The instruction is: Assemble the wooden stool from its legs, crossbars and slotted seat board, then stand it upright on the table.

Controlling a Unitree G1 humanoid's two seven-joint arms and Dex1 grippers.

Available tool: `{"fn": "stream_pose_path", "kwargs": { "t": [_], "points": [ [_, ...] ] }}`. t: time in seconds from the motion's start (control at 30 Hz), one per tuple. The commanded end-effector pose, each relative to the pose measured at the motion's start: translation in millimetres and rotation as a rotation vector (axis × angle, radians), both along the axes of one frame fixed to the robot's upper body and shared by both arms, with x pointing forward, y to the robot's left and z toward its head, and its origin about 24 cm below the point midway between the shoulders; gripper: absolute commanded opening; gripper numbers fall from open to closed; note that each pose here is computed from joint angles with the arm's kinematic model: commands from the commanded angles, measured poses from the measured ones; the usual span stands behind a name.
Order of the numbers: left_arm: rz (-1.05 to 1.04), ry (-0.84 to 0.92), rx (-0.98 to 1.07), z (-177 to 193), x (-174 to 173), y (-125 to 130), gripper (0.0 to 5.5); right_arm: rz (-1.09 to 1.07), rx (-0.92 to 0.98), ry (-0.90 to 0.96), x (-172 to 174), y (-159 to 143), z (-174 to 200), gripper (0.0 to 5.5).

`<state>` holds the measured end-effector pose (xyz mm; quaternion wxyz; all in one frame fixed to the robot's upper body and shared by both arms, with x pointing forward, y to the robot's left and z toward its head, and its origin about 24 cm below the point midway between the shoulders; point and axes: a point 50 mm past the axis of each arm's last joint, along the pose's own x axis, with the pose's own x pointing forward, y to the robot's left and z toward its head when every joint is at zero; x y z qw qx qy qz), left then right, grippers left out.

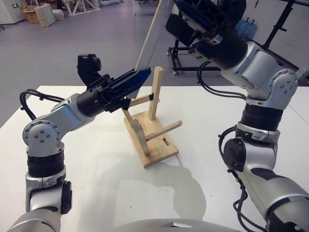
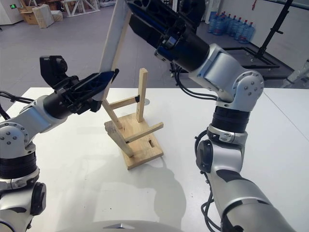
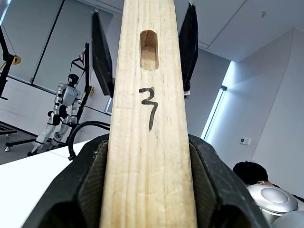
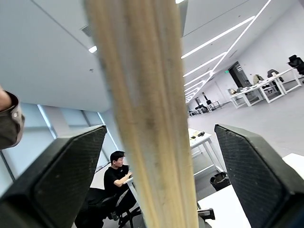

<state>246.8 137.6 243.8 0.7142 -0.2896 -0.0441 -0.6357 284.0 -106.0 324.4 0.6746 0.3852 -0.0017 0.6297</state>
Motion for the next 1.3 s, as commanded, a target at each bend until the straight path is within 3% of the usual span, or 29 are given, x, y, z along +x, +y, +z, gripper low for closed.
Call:
{"fn": "stream_pose_path", "kwargs": {
  "t": [0.03,0.4,0.77,1.07,1.1,1.3],
  "points": [
    [-0.007,-0.009,0.019,-2.8,-2.4,-4.5,2.05,0.007,0.021,0.009,-1.4,4.7,1.4,4.2],
    [-0.006,-0.006,0.051,-12.7,-3.0,-9.3,2.05,0.014,0.063,0.026,-2.4,7.8,3.7,4.2],
    [-0.002,-0.009,0.055,-13.8,-3.3,-9.9,2.05,0.003,0.059,0.039,-3.9,9.4,-1.3,2.41],
    [0.04,-0.02,0.099,-17.5,-3.1,-10.0,2.05,-0.041,0.025,0.023,-4.1,4.2,-7.9,2.31],
    [0.044,-0.018,0.101,-17.3,-3.0,-10.1,2.41,-0.051,0.019,0.018,-3.9,3.1,-9.1,2.3],
    [0.146,-0.015,0.122,-14.2,5.1,-8.3,3.01,-0.118,-0.005,-0.014,-0.2,-6.3,-12.6,2.1]
  ]
}}
